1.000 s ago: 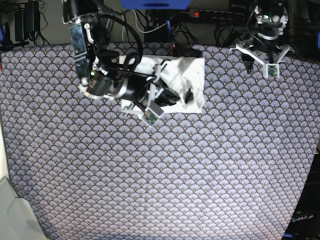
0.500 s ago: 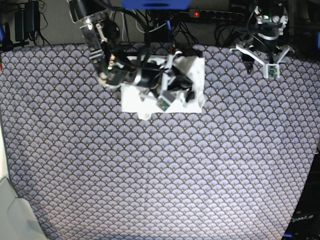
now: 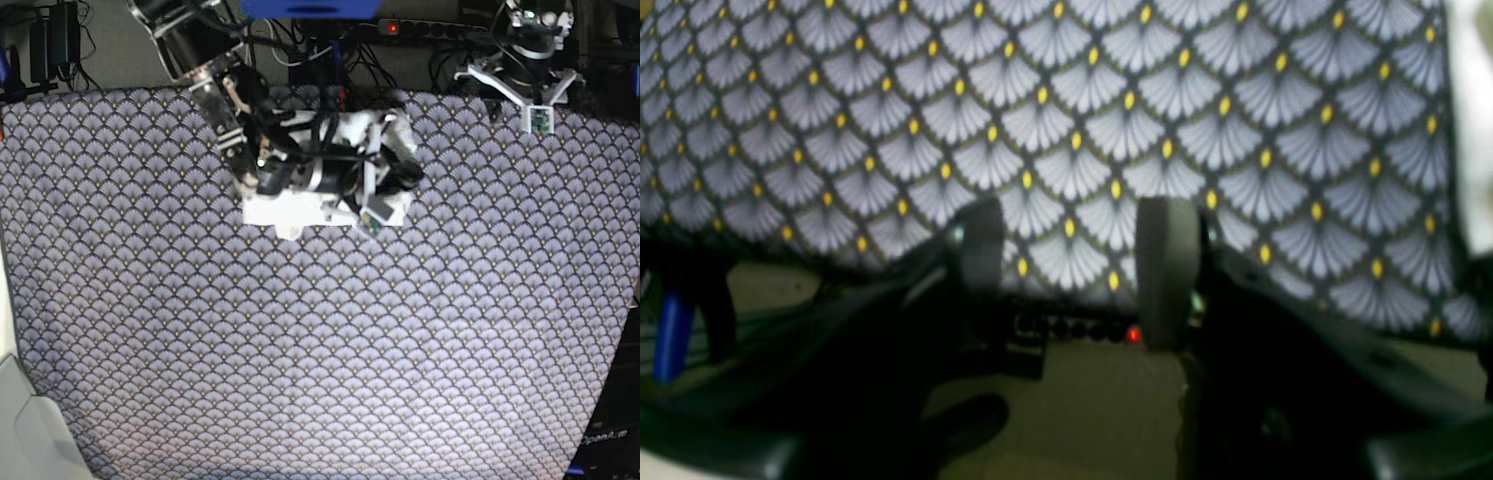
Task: Fold the T-shirt properly
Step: 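Fold the held end over onto the shirt's middle with the right gripper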
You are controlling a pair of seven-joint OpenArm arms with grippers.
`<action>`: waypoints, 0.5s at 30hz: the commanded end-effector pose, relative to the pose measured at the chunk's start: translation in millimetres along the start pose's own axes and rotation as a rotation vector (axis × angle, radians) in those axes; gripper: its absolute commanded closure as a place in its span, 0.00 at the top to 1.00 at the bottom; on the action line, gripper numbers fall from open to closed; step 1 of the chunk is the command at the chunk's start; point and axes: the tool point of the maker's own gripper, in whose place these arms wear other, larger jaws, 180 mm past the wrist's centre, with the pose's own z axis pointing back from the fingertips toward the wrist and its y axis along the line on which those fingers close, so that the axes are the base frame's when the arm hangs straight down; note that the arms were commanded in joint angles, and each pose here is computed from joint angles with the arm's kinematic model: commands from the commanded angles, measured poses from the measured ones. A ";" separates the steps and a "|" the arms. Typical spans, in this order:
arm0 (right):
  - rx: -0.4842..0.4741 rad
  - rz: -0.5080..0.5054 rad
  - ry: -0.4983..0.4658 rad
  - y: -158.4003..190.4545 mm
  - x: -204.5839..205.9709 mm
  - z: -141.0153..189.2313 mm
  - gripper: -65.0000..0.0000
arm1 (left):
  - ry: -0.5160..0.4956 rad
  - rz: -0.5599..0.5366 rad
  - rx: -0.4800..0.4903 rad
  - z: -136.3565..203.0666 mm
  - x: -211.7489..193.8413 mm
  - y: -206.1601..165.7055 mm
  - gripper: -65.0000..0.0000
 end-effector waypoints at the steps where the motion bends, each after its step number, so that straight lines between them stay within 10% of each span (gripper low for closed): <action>1: 0.007 0.022 -0.061 -2.3 22.4 1.7 0.08 | -0.021 -0.015 0.001 6.1 3.4 2.0 0.48; 15: -0.014 -0.043 -0.039 -28.2 3.0 -4.8 0.08 | 0.029 -0.028 0.003 17.1 -16.2 5.3 0.48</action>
